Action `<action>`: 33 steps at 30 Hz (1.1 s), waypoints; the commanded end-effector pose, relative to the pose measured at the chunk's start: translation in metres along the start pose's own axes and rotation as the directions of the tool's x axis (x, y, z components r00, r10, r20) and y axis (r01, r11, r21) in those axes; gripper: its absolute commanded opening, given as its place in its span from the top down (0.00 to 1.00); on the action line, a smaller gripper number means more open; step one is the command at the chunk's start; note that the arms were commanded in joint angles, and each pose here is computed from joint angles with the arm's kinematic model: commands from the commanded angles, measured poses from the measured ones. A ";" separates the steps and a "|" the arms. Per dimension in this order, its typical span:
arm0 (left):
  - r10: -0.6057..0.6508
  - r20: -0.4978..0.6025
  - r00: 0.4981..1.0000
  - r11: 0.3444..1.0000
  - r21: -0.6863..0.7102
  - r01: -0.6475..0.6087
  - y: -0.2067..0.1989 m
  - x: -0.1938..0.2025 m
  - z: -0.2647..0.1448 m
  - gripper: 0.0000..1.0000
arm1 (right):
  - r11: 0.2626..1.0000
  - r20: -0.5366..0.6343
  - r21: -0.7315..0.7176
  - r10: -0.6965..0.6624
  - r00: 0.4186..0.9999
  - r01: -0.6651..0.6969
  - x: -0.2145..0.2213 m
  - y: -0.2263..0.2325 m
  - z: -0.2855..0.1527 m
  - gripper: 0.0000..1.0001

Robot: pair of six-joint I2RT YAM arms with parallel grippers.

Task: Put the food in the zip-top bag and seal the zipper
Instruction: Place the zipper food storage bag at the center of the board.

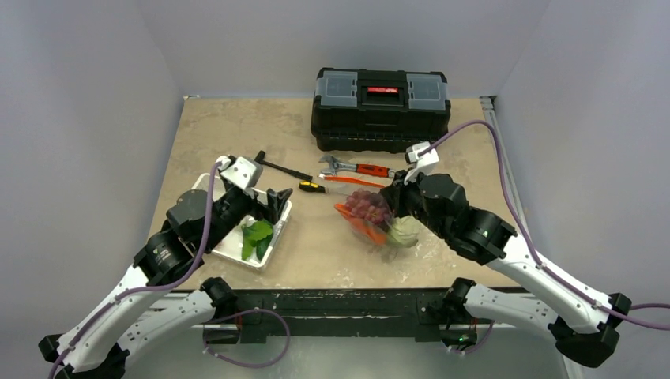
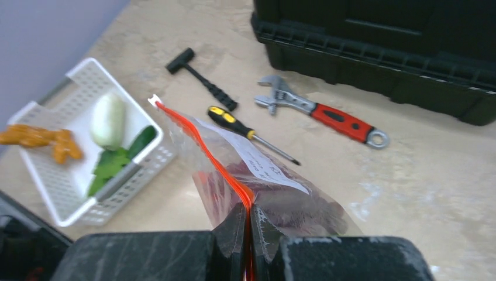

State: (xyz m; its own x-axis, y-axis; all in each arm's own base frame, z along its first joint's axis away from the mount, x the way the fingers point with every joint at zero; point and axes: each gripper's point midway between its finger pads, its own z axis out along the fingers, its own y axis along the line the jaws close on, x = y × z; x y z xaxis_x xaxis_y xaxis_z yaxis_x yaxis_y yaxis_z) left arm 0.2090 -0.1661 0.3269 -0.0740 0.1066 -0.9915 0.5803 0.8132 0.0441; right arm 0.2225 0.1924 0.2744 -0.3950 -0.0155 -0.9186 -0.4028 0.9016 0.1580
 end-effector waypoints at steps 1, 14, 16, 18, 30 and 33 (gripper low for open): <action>-0.001 0.075 0.997 0.991 -0.131 0.011 0.022 -0.016 0.000 0.12 | 0.937 0.145 -0.254 0.282 0.948 -0.240 -0.077 0.054 -0.018 1.00; 0.046 0.047 0.998 0.988 -0.148 -0.038 0.021 -0.014 -0.001 0.12 | 0.727 0.120 0.484 0.497 0.860 -0.488 0.030 -0.105 0.006 1.00; 0.047 0.047 0.998 0.988 -0.150 -0.039 0.022 -0.014 -0.002 0.13 | 0.664 0.124 0.540 0.545 0.829 -0.517 0.058 -0.134 0.009 1.00; 0.049 0.045 0.998 0.988 -0.149 -0.042 0.021 -0.013 -0.002 0.13 | 0.583 0.141 0.621 0.574 0.807 -0.524 0.089 -0.165 0.008 1.00; 0.072 0.044 0.996 0.985 -0.162 -0.064 0.020 -0.014 -0.005 0.13 | 0.259 0.369 0.786 0.532 0.762 -0.561 0.138 -0.253 -0.031 0.88; 0.072 0.044 0.996 0.985 -0.160 -0.064 0.020 -0.014 -0.005 0.12 | 0.236 0.421 0.774 0.500 0.756 -0.588 0.126 -0.256 -0.042 0.79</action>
State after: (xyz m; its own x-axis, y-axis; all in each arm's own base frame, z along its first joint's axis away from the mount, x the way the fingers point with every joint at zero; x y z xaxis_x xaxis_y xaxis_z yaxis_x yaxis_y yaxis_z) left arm 0.2173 -0.1518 0.3323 -0.0247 0.1534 -0.9879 0.4616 0.8783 0.1248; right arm 0.2356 -0.0408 0.1054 -0.3114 0.6293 -0.7120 0.7460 0.6260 0.2271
